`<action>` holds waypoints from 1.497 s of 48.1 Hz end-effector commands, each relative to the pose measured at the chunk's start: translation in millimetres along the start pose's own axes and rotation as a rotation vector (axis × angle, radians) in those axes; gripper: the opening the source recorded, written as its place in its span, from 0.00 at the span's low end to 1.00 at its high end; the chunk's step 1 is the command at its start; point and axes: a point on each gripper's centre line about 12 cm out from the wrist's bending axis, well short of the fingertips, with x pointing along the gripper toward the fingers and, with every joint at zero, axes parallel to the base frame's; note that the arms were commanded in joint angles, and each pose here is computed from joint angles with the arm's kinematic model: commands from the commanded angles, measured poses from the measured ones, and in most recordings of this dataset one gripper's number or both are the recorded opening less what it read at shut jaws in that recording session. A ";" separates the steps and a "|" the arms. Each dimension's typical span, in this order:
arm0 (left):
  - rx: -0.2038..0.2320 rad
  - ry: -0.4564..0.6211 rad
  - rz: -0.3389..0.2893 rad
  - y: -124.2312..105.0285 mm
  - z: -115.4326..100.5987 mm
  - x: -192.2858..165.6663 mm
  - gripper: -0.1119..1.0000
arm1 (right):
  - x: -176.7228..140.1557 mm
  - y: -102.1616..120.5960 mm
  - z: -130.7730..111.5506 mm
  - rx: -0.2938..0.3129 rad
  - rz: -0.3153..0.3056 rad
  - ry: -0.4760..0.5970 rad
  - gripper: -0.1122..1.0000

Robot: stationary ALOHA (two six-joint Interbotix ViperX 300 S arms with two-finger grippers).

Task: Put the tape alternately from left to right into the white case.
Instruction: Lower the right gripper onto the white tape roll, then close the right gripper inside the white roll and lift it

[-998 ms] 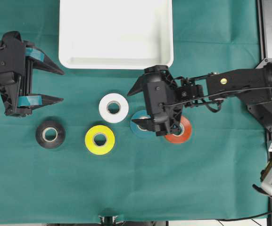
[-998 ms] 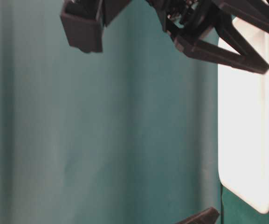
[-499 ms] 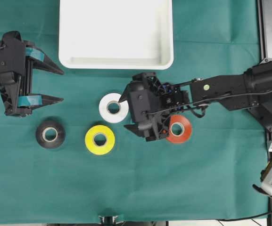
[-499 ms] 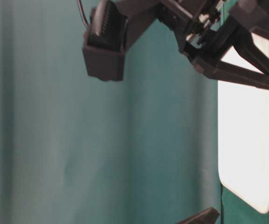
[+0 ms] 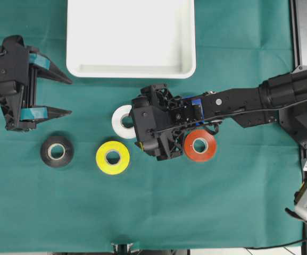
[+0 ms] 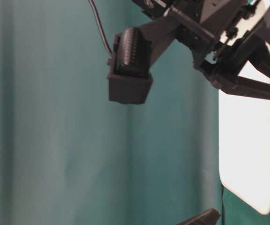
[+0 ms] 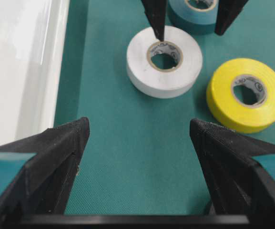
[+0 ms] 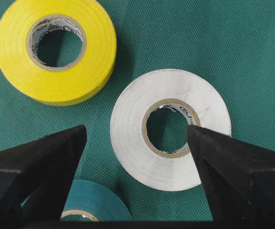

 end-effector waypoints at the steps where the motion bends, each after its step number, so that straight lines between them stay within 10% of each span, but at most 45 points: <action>1: -0.002 -0.033 -0.005 -1.7 11.4 -0.3 0.92 | -2.7 1.8 11.3 -0.002 0.004 -0.031 0.83; 43: -0.002 -0.029 -0.004 -1.6 9.8 -0.1 0.92 | 26.0 -0.5 -0.4 0.004 -0.001 0.020 0.79; 52: -0.002 -0.026 -0.004 -1.5 8.5 -0.2 0.92 | 25.6 -1.8 0.7 -0.001 -0.004 0.017 0.60; 62: -0.002 -0.027 -0.004 -1.5 8.8 -0.6 0.92 | 24.8 -1.8 5.6 -0.015 -0.005 0.009 0.16; 72: 0.000 -0.029 -0.005 -1.6 9.8 -0.1 0.92 | 22.0 -1.6 9.6 -0.015 -0.004 -0.003 0.13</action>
